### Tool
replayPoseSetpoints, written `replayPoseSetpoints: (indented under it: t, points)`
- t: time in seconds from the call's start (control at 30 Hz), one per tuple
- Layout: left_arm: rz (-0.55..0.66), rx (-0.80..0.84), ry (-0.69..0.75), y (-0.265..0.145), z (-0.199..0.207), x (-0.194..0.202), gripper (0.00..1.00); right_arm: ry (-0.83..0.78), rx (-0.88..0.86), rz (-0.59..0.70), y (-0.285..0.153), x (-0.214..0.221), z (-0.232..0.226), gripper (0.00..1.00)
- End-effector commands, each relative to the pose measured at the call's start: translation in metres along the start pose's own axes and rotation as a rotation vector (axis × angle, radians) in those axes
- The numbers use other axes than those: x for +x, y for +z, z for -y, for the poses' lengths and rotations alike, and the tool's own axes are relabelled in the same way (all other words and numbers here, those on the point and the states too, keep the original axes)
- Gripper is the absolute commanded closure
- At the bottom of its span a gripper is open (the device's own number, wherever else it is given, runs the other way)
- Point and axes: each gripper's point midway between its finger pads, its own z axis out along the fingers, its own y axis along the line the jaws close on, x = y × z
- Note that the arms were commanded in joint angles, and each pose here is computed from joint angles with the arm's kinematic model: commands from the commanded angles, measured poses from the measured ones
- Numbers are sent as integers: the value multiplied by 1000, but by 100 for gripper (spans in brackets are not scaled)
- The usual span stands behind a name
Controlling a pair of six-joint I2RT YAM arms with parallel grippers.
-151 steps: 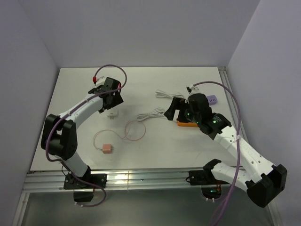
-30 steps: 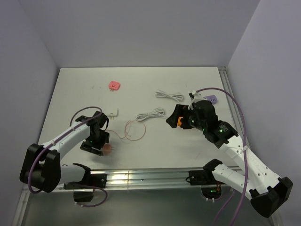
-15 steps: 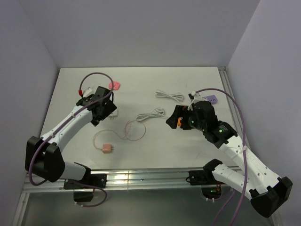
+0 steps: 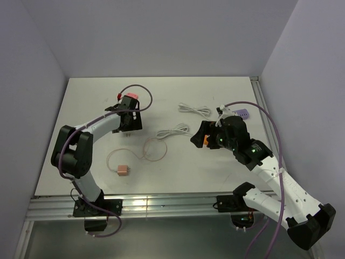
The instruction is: Insert the plug
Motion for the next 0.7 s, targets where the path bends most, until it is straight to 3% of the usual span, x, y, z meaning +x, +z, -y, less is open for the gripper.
replayPoseSetpoints:
  t: [0.0, 0.43, 0.67]
  points:
    - [59, 98, 78, 7, 14, -31, 1, -21, -19, 35, -4, -7, -3, 7]
    - [50, 101, 71, 26, 16, -35, 8, -26, -20, 27, -2, -4, -2, 7]
    - [24, 67, 61, 35, 13, -30, 28, -23, -15, 29, -2, -5, -2, 7]
